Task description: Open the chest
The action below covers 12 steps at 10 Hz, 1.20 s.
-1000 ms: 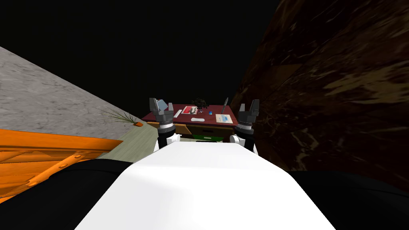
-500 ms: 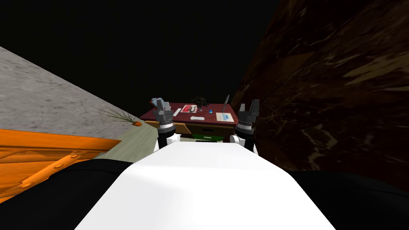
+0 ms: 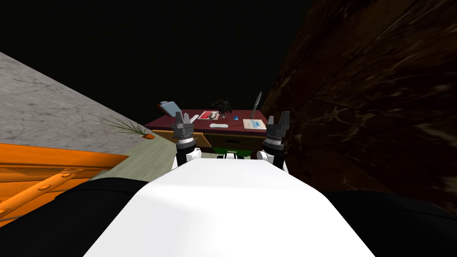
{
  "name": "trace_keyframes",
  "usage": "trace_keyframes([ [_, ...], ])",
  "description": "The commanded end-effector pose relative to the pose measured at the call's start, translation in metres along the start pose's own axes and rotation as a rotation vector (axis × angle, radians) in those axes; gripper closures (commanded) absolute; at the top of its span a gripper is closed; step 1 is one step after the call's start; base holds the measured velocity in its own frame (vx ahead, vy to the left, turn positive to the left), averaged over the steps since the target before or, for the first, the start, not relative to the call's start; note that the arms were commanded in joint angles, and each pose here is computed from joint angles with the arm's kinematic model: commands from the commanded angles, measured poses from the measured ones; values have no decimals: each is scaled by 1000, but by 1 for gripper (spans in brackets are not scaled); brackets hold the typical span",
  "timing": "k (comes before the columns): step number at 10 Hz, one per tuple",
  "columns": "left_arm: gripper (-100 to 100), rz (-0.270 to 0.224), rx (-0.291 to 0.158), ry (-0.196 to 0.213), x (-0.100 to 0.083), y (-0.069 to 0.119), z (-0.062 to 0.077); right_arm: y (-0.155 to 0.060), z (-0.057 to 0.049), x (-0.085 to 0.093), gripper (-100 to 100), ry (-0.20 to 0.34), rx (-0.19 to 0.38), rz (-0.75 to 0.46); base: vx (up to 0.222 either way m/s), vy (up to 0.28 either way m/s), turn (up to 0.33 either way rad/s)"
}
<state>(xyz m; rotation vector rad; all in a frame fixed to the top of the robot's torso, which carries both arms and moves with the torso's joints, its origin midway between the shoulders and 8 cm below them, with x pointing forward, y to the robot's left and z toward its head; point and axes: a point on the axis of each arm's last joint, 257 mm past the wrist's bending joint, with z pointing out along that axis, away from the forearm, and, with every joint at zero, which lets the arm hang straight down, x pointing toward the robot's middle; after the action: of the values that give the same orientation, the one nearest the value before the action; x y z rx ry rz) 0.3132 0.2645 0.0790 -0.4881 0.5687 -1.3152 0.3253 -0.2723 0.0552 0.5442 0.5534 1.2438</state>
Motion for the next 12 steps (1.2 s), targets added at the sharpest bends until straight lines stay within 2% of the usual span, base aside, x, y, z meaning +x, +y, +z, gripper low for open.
trace_keyframes([
  [1,-100,9,-23,47,8,13,-4,0,0,0,0,0,1,0,-12,-19,-11],
  [6,-100,27,-112,118,22,61,-20,0,0,0,0,0,1,0,-23,-38,-14],
  [12,-100,35,-234,146,31,123,-48,0,0,0,0,0,1,0,-30,-44,-15],
])
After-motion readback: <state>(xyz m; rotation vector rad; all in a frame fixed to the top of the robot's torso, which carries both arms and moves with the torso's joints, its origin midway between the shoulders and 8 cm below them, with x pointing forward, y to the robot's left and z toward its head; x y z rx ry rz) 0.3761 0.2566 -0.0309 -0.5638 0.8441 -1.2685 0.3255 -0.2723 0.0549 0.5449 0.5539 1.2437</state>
